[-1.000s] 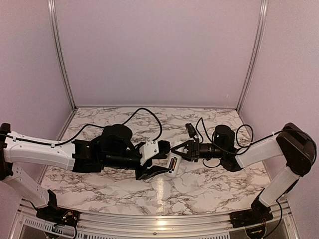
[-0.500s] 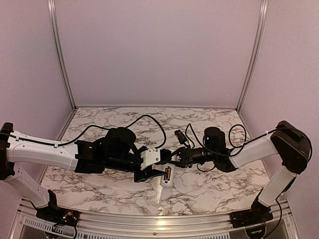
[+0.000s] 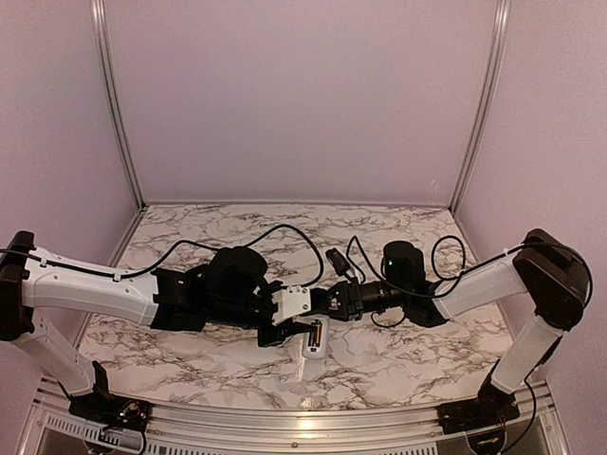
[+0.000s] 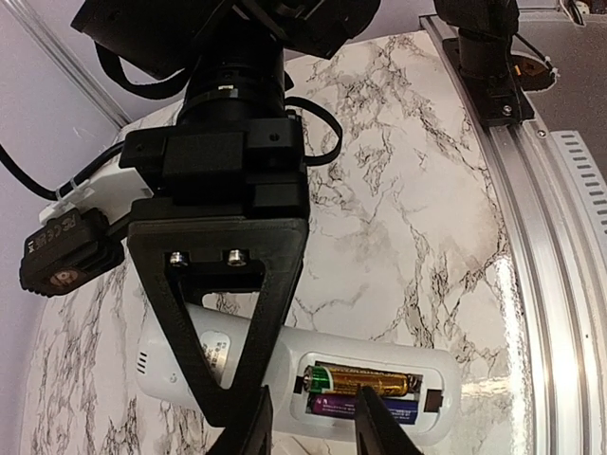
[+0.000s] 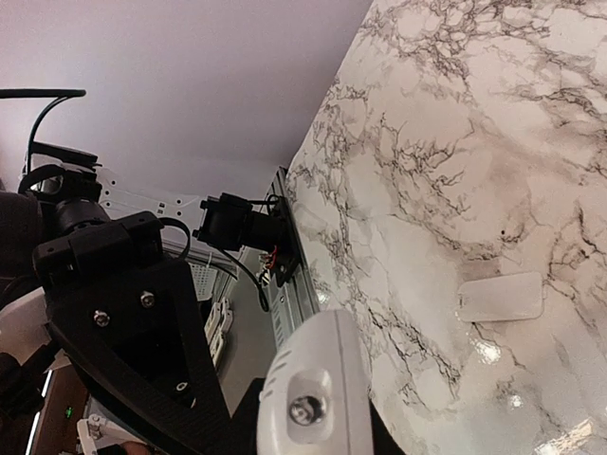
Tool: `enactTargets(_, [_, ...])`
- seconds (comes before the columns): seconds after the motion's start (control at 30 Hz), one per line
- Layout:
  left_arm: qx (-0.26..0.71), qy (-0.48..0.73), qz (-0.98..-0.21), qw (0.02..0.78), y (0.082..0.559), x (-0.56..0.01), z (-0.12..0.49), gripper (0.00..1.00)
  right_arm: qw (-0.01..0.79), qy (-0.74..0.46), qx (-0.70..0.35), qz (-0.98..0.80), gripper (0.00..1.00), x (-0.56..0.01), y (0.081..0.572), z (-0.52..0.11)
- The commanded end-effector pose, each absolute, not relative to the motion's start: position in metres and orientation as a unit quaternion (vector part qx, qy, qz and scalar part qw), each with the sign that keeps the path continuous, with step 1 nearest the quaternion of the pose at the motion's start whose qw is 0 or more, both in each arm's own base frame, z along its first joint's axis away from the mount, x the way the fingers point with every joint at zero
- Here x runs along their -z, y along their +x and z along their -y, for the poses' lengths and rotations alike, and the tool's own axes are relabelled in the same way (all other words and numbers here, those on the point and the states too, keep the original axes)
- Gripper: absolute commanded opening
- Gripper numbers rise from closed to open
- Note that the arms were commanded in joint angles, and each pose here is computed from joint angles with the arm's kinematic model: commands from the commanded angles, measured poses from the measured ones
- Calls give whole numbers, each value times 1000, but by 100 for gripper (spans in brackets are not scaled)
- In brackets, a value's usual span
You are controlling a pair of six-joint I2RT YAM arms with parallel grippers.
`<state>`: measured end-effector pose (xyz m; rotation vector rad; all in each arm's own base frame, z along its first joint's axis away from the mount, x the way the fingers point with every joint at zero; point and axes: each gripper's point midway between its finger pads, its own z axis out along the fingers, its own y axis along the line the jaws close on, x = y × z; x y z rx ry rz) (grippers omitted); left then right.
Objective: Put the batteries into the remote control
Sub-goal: Load the battery into the battery compartment.
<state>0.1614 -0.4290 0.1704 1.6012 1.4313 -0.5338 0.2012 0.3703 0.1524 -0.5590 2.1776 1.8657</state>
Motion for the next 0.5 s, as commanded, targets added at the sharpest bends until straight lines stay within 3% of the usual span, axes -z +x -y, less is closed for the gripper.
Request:
enactTargets(0.0, [206, 654, -578, 443, 163, -169, 434, 31, 114, -209, -641, -730, 0, -162, 200, -379])
enactTargets(0.47, [208, 662, -575, 434, 161, -163, 440, 24, 110, -215, -641, -729, 0, -161, 198, -384])
